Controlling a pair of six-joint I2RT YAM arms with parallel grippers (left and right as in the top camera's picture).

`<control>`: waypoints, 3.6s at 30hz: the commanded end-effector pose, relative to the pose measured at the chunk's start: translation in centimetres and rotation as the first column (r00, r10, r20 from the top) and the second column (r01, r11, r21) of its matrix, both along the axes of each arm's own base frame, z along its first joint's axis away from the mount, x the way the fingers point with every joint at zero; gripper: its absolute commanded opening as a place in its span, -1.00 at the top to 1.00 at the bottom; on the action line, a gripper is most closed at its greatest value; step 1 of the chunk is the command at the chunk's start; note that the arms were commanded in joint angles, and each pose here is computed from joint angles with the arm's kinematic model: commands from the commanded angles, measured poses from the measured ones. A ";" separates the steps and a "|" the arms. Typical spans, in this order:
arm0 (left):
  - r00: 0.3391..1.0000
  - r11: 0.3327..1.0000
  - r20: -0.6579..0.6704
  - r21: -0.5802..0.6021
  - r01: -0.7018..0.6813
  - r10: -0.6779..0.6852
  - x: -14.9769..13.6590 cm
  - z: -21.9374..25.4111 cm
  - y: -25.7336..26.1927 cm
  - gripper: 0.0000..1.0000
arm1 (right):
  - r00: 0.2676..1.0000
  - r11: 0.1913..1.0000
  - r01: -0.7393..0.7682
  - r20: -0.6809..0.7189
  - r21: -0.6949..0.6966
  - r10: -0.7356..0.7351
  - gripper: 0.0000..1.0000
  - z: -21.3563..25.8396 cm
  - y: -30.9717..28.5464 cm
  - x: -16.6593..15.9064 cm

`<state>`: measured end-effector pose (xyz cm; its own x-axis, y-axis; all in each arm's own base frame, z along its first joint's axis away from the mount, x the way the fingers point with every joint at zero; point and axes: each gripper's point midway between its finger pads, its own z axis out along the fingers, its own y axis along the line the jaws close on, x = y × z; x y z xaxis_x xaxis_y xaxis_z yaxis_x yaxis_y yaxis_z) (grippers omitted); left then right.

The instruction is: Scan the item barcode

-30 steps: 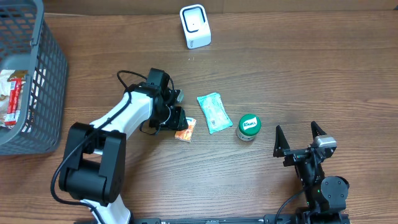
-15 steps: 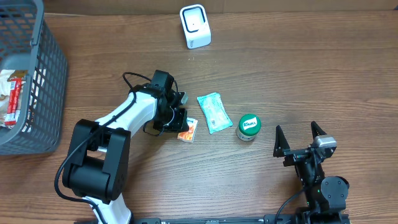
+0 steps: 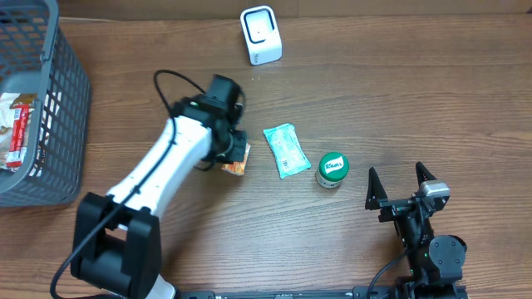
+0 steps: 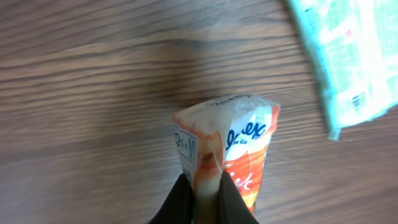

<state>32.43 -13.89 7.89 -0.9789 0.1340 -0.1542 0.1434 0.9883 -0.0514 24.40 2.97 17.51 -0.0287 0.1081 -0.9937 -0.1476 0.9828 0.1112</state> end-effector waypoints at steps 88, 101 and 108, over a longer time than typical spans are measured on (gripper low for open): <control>0.987 0.999 -0.156 0.029 -0.028 0.032 -2.0 -7.4 -7.1 0.24 | 1.000 1.000 0.009 -0.004 -0.006 -0.009 -1.00 -0.4 -0.2 0.1; 0.998 0.991 -0.017 0.116 -0.065 0.067 2.4 -0.4 -6.0 -0.47 | 1.000 1.000 0.009 -0.004 -0.006 -0.009 -1.00 -0.4 -0.2 0.1; 0.982 0.984 0.171 0.137 -0.109 0.085 7.2 10.7 -2.6 -0.54 | 1.000 1.000 0.009 -0.004 -0.006 -0.009 -1.00 -0.4 -0.2 0.1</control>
